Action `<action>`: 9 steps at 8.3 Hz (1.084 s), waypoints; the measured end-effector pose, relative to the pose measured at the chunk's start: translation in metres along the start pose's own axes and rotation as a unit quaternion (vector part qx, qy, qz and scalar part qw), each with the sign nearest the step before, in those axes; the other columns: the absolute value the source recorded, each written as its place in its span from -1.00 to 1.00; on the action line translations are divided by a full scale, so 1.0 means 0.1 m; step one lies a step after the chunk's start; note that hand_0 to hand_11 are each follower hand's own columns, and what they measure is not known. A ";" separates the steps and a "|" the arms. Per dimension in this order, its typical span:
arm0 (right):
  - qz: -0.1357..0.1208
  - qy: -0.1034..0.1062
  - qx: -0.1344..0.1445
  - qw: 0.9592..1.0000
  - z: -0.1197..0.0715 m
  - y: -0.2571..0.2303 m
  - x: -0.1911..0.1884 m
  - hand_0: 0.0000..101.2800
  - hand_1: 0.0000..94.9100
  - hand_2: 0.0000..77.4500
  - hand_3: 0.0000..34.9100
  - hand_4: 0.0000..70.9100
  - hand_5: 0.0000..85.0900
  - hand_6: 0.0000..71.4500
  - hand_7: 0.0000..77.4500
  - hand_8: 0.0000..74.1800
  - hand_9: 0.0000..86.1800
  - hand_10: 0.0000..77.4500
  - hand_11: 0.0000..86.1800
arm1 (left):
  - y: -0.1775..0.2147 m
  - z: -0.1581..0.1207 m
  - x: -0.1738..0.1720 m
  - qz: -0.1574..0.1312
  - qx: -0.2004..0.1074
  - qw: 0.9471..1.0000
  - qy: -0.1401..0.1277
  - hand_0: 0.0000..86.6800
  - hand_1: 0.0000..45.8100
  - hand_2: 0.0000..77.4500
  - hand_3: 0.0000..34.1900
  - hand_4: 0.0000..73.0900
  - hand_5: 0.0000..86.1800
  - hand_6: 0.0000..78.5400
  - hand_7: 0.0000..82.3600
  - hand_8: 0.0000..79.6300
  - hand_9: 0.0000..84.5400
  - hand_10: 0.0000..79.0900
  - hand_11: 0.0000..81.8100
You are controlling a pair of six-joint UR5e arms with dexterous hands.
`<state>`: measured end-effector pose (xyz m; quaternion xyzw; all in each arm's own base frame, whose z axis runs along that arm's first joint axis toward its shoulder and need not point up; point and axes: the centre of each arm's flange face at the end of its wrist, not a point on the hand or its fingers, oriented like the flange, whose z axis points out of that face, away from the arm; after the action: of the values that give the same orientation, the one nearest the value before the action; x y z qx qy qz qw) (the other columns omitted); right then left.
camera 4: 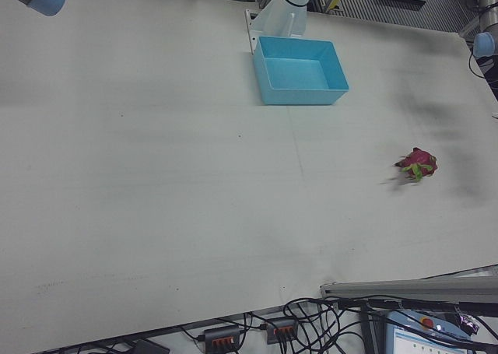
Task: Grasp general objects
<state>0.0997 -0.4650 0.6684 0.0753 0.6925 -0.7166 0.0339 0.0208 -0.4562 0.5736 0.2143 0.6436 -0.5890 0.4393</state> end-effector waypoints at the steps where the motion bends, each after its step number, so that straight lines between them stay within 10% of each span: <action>1: 0.000 0.000 0.000 1.000 0.00 0.00 0.00 -1.00 1.00 1.00 -1.00 -1.00 -1.00 -1.00 -1.00 -1.00 -0.99 -1.00 -0.99 | 0.11 0.04 0.08 0.013 0.001 1.000 -0.005 0.83 -1.00 -0.97 0.78 -0.99 0.25 -0.97 -0.55 -0.79 -0.96 -0.99 -0.97; 9: 0.000 0.000 0.000 1.000 0.00 0.00 0.00 -1.00 1.00 1.00 -1.00 -1.00 -1.00 -1.00 -1.00 -1.00 -0.99 -1.00 -0.99 | 1.64 0.40 -0.52 0.051 0.058 0.997 -0.018 0.84 -1.00 -0.97 0.76 -0.99 0.42 -1.00 -0.62 -0.77 -0.94 -0.96 -0.93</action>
<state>0.0997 -0.4650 0.6681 0.0753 0.6927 -0.7165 0.0339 0.1906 -0.4460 0.5253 0.2611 0.5889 -0.6059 0.4668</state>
